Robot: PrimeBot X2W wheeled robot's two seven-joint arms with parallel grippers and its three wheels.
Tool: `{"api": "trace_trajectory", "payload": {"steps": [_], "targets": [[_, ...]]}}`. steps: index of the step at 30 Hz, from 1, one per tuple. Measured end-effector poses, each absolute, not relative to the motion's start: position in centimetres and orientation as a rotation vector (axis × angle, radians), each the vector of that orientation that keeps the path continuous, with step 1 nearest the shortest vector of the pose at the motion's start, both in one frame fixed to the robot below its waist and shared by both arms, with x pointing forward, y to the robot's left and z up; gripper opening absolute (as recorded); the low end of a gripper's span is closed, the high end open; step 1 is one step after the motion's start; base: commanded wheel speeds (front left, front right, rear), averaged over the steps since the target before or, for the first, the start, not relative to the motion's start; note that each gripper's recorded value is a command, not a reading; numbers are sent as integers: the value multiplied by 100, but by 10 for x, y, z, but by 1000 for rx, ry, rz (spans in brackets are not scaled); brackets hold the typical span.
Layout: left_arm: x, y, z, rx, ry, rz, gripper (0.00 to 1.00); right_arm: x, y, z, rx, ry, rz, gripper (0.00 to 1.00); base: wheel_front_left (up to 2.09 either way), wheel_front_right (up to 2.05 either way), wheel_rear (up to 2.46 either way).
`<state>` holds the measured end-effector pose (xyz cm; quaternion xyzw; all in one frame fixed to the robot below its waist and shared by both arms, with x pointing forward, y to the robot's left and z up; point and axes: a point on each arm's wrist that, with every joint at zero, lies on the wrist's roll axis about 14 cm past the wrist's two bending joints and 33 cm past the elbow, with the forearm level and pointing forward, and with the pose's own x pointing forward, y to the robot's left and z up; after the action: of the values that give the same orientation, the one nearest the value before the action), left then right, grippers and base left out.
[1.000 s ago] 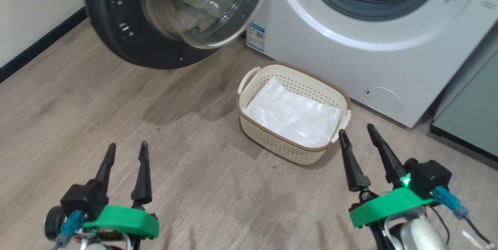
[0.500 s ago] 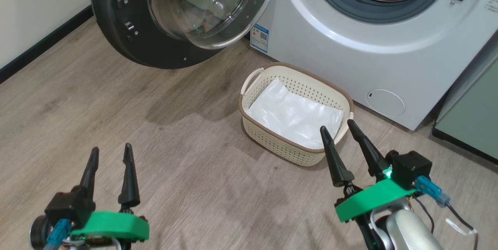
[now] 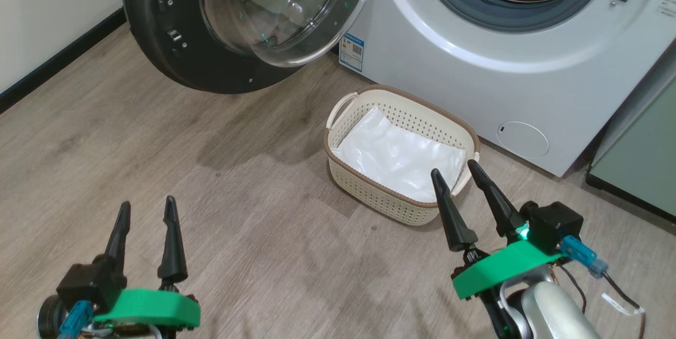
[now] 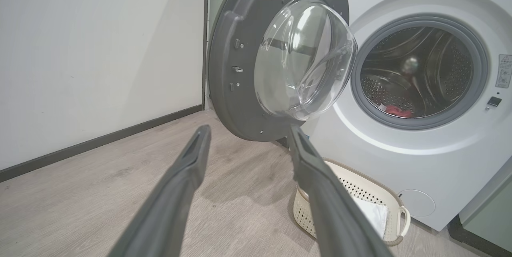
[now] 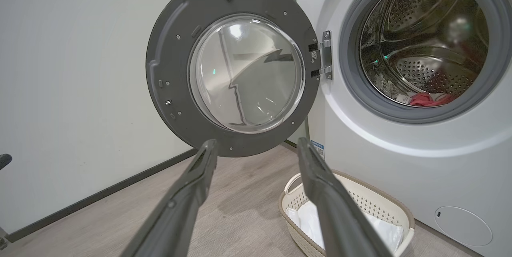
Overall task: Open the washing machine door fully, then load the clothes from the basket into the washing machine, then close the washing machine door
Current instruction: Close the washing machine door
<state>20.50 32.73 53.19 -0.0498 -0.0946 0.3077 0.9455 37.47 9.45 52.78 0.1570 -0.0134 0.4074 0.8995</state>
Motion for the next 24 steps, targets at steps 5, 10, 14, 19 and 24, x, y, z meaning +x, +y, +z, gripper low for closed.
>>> {"api": "trace_trajectory", "payload": {"steps": [5, 10, 14, 19, 24], "targets": [[205, 327, 532, -103, -195, 624, 100, 375, 93, 529, 324, -31, 838, 100, 0, 0, 0], [205, 327, 532, -103, -195, 624, 100, 376, 91, 529, 323, -32, 832, 100, 0, 0, 0], [206, 326, 532, -104, -194, 621, 100, 378, 90, 529, 324, -34, 826, 100, 0, 0, 0], [206, 325, 531, -108, -192, 619, 100, 378, 90, 528, 324, -32, 826, 100, 0, 0, 0], [207, 326, 530, -133, -192, 625, 0, 379, 92, 524, 321, -21, 832, 100, 0, 0, 0]]}}
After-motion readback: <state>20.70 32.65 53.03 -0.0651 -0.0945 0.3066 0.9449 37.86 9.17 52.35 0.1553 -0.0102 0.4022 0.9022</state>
